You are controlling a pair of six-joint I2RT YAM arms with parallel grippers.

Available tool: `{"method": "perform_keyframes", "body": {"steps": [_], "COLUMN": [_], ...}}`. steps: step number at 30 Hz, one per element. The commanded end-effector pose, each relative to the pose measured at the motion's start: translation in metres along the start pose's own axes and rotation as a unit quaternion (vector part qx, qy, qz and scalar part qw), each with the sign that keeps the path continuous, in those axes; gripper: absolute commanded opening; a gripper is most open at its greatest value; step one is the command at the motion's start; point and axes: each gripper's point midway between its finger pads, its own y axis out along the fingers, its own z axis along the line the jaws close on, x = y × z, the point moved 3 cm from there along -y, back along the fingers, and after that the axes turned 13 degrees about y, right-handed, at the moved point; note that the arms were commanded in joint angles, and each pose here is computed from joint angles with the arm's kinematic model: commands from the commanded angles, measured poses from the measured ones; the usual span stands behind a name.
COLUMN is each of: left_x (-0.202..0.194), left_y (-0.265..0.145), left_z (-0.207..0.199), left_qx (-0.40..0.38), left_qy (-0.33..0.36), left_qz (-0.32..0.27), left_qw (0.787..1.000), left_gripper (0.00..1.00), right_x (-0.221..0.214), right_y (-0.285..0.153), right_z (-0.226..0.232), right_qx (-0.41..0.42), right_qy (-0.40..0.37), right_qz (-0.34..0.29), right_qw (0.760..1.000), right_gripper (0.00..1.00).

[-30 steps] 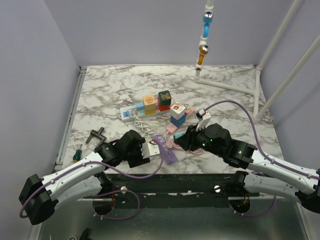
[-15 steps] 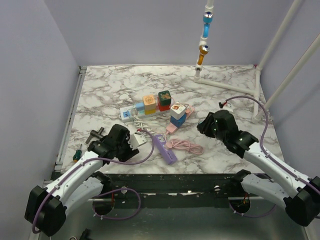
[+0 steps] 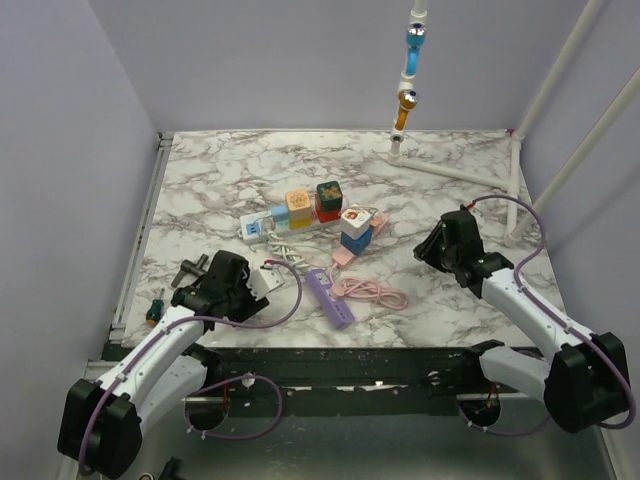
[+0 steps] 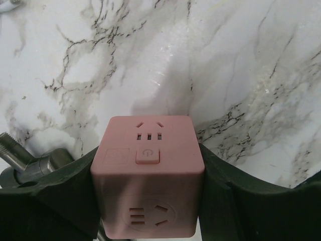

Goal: Pull the plug off the socket
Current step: Place the plug at the center of the board.

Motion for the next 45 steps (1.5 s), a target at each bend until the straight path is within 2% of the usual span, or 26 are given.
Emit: {"method": "perform_keyframes", "body": {"steps": [1, 2, 7, 8, 9, 14, 20, 22, 24, 26, 29, 34, 40, 45], "left_x": [-0.014, -0.012, -0.001, 0.002, 0.004, 0.019, 0.045, 0.054, 0.062, 0.069, 0.075, 0.083, 0.094, 0.103], "left_y": [0.006, 0.006, -0.006, -0.01, -0.013, -0.032, -0.067, -0.081, -0.093, -0.101, -0.11, -0.119, -0.129, -0.135], "left_z": [0.008, 0.01, 0.015, 0.016, 0.016, 0.017, 0.033, 0.04, 0.044, 0.047, 0.048, 0.055, 0.064, 0.063], "left_qx": [0.016, 0.016, 0.017, 0.016, 0.013, 0.0, 0.011, 0.015, 0.016, 0.013, 0.006, 0.009, 0.012, 0.016], "left_qy": [0.003, -0.002, -0.022, -0.024, -0.027, -0.039, -0.055, -0.06, -0.064, -0.068, -0.064, -0.075, -0.077, -0.066], "left_qz": [0.032, 0.033, 0.018, 0.013, 0.009, -0.017, -0.055, -0.067, -0.078, -0.088, -0.098, -0.101, -0.112, -0.15], "left_qw": [0.999, 0.999, 0.999, 0.999, 1.0, 0.999, 0.997, 0.996, 0.995, 0.994, 0.993, 0.992, 0.991, 0.986], "left_gripper": [0.27, 0.33, 0.87, 0.95, 0.98, 0.99, 0.99, 0.99, 0.99, 0.99, 0.98, 0.99, 0.98, 0.99], "right_x": [-0.001, -0.001, -0.004, -0.005, -0.005, -0.01, -0.013, -0.014, -0.014, -0.014, -0.01, 0.008, 0.029, 0.031], "right_y": [0.013, 0.016, 0.031, 0.033, 0.035, 0.046, 0.051, 0.052, 0.052, 0.051, 0.046, 0.023, -0.014, -0.033], "right_z": [-0.008, -0.013, -0.034, -0.036, -0.036, -0.045, -0.056, -0.059, -0.058, -0.055, -0.052, -0.049, -0.038, 0.003], "right_qx": [-0.011, -0.019, -0.047, -0.048, -0.048, -0.065, -0.076, -0.078, -0.076, -0.072, -0.075, -0.082, -0.062, 0.033], "right_qy": [0.013, 0.016, 0.038, 0.04, 0.042, 0.043, 0.044, 0.045, 0.044, 0.042, 0.04, 0.011, -0.006, -0.013], "right_qz": [-0.001, -0.001, -0.007, -0.007, -0.008, -0.003, -0.006, -0.006, -0.002, 0.003, 0.004, -0.026, -0.059, -0.03], "right_qw": [1.0, 1.0, 0.998, 0.998, 0.998, 0.997, 0.996, 0.996, 0.996, 0.997, 0.996, 0.996, 0.996, 0.999], "right_gripper": [0.0, 0.0, 0.0, 0.0, 0.0, 0.01, 0.09, 0.23, 0.47, 0.62, 0.75, 0.82, 0.85, 0.85]}}
